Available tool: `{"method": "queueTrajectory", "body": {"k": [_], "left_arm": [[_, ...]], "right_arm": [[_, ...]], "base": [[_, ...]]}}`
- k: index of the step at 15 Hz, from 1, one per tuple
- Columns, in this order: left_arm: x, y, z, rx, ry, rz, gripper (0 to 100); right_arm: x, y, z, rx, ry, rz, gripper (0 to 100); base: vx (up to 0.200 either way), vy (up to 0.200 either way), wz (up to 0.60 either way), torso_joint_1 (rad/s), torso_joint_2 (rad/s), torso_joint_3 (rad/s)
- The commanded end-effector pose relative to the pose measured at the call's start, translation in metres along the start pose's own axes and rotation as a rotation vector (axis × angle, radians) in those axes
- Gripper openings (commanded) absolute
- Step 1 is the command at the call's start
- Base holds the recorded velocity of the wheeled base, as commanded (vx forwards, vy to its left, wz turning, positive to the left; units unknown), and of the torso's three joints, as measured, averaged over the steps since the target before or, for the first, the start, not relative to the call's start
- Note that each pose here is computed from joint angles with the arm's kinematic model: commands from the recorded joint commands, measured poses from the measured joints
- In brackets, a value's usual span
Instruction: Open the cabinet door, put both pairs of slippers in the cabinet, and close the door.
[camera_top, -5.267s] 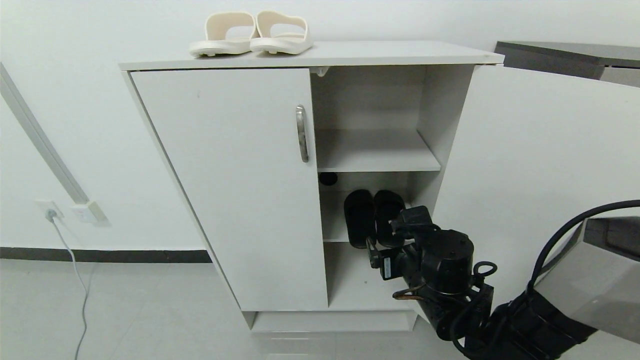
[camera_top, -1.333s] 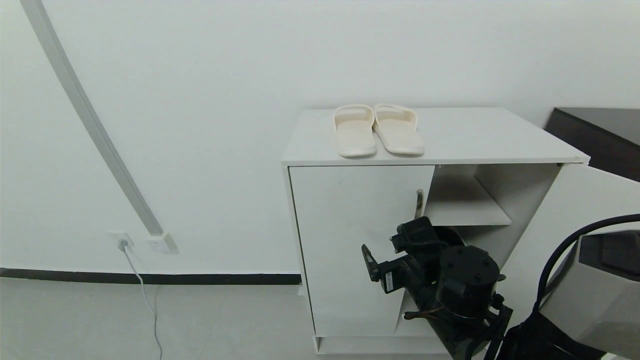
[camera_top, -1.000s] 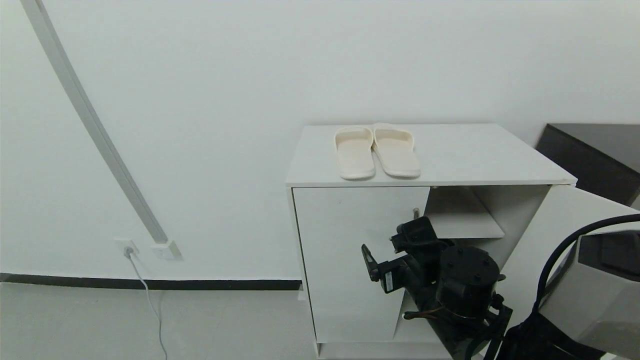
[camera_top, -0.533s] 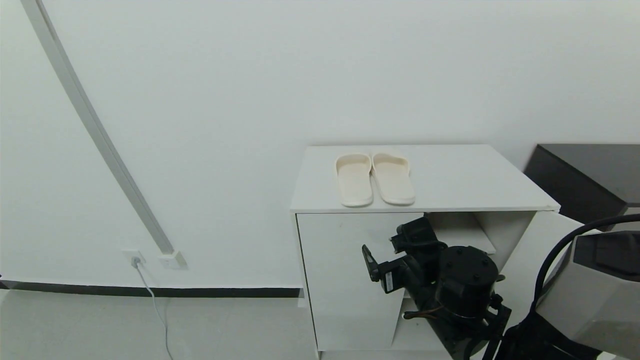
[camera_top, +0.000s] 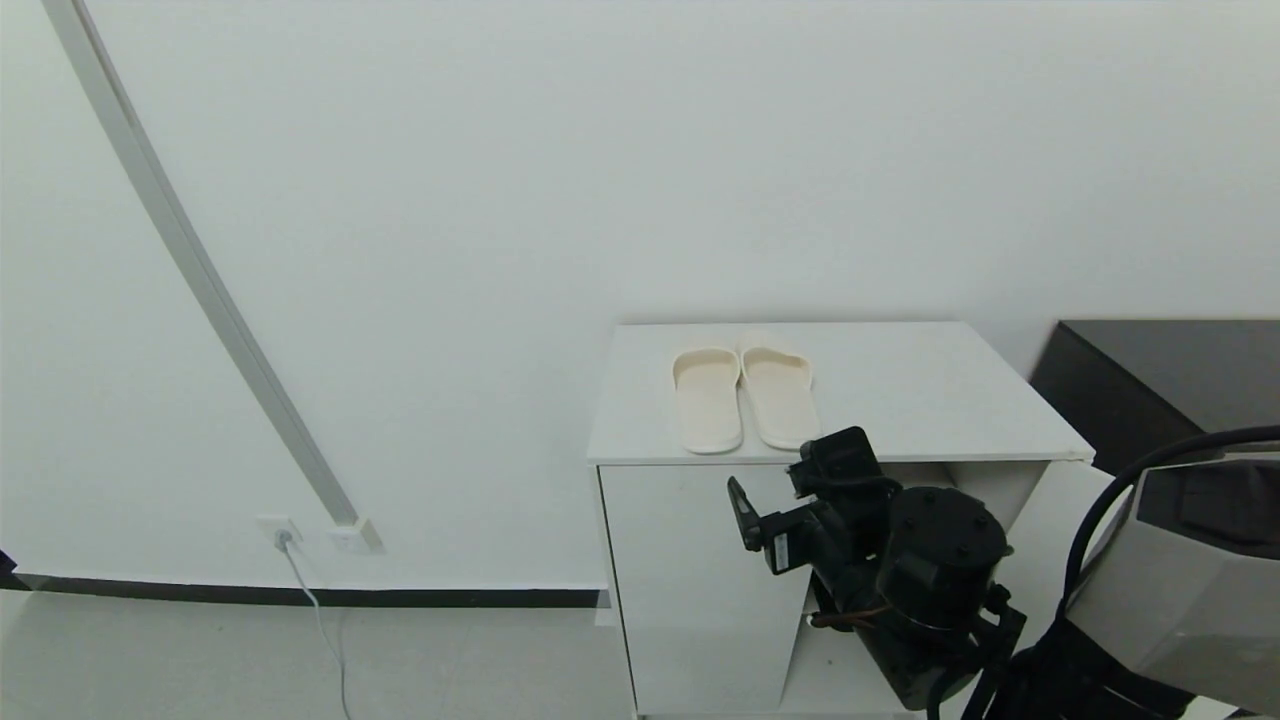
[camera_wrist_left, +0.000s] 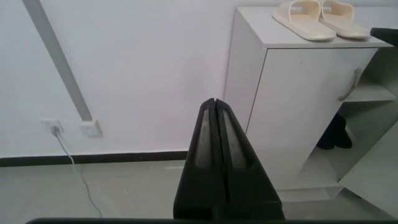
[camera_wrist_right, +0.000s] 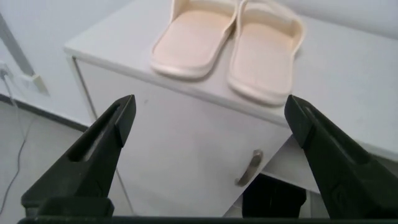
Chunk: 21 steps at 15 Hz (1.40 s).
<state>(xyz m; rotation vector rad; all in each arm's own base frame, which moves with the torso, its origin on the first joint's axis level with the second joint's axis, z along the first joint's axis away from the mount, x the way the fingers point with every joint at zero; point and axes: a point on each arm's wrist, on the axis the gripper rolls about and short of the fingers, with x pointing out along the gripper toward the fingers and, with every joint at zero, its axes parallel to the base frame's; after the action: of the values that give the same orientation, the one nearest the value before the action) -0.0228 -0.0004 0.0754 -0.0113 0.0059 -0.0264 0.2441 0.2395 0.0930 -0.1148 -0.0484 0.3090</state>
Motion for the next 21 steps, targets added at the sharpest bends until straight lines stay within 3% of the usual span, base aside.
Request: {"method": "queueTrajectory", "body": {"k": [1, 5, 9, 14, 16, 21], "left_arm": [[0.000, 0.000, 0.000, 0.001, 0.000, 0.000, 0], [0.000, 0.000, 0.000, 0.001, 0.000, 0.000, 0], [0.000, 0.000, 0.000, 0.005, 0.000, -0.001, 0], [0.000, 0.000, 0.000, 0.007, 0.000, -0.001, 0], [0.000, 0.000, 0.000, 0.005, 0.000, -0.001, 0], [0.000, 0.000, 0.000, 0.007, 0.000, -0.003, 0]], "right_arm": [[0.002, 0.001, -0.004, -0.013, -0.004, -0.001, 100], [0.015, 0.004, 0.019, -0.011, -0.044, -0.013, 100], [0.031, 0.004, 0.046, 0.065, 0.117, -0.035, 100], [0.034, 0.000, 0.089, 0.144, 0.231, -0.061, 100], [0.032, 0.000, 0.090, 0.159, 0.258, -0.066, 100], [0.029, 0.007, 0.087, 0.154, 0.253, -0.093, 100]], "base": [[0.000, 0.000, 0.00, 0.036, -0.06, -0.036], [0.000, 0.000, 0.00, 0.000, 0.00, 0.000], [0.000, 0.000, 0.00, 0.000, 0.00, 0.000], [0.000, 0.000, 0.00, 0.000, 0.00, 0.000], [0.000, 0.000, 0.00, 0.000, 0.00, 0.000], [0.200, 0.000, 0.00, 0.002, 0.00, 0.003]]}}
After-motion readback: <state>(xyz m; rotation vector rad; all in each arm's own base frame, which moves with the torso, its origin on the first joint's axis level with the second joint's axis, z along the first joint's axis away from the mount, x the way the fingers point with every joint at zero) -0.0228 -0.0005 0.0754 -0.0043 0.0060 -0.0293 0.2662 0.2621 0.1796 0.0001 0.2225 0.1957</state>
